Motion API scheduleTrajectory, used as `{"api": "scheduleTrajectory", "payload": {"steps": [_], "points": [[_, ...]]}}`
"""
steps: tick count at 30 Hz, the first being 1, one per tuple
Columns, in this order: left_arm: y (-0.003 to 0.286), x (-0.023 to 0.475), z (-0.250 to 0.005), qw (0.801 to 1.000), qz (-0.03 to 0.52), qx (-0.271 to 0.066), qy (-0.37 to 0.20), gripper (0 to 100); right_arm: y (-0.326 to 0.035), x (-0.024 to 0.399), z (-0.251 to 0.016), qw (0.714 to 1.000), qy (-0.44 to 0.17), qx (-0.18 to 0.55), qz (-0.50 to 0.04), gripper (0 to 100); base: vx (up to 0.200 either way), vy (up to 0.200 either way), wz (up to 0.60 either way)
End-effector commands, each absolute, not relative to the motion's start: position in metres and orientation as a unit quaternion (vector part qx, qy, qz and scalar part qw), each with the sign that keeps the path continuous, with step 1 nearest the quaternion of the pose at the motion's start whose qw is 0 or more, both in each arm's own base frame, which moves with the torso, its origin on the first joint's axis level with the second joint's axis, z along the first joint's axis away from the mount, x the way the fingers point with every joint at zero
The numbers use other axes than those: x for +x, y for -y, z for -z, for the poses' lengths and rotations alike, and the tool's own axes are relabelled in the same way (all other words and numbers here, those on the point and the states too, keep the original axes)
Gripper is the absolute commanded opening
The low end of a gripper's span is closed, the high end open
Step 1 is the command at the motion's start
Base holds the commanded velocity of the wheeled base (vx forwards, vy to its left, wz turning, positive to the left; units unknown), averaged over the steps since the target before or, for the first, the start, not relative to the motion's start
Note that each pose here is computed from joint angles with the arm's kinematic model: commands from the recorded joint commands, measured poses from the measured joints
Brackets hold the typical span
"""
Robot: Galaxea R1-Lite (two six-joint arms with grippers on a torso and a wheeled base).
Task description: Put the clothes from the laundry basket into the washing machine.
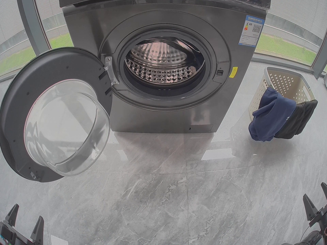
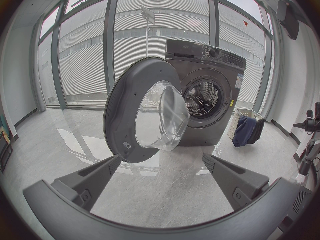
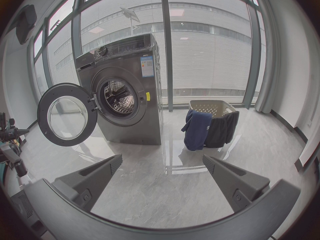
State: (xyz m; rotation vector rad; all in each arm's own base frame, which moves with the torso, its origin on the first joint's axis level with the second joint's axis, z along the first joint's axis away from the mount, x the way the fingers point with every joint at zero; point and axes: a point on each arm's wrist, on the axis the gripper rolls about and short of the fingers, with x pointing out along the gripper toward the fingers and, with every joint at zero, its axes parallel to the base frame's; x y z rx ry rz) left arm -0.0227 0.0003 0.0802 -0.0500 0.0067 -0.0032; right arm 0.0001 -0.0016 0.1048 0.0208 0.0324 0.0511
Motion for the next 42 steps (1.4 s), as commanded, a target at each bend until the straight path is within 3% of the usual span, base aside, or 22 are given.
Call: {"api": "scheduleTrajectory", "payload": {"steps": [1, 17, 22, 38, 42], "points": [[0.000, -0.023, -0.076, 1.000, 0.001, -0.025, -0.002, 100, 0.002, -0.011, -0.095, 1.000, 0.016, 0.011, -0.009, 100, 0.000, 0.000, 0.00], [0.000, -0.023, -0.075, 1.000, 0.001, -0.025, -0.004, 100, 0.000, -0.023, -0.081, 1.000, 0.029, 0.005, 0.005, 100, 0.000, 0.000, 0.00], [0.000, -0.023, -0.075, 1.000, 0.001, -0.025, -0.004, 100, 0.000, -0.023, -0.075, 1.000, -0.002, 0.002, 0.014, 100, 0.000, 0.000, 0.00], [0.000, -0.023, -0.076, 1.000, 0.001, -0.025, -0.002, 100, 0.000, -0.023, -0.075, 1.000, -0.002, 0.000, 0.006, 100, 0.000, 0.000, 0.00], [0.000, -0.023, -0.076, 1.000, 0.001, -0.025, -0.002, 100, 0.000, -0.023, -0.075, 1.000, -0.002, 0.000, 0.006, 100, 0.000, -0.200, 0.00]]}}
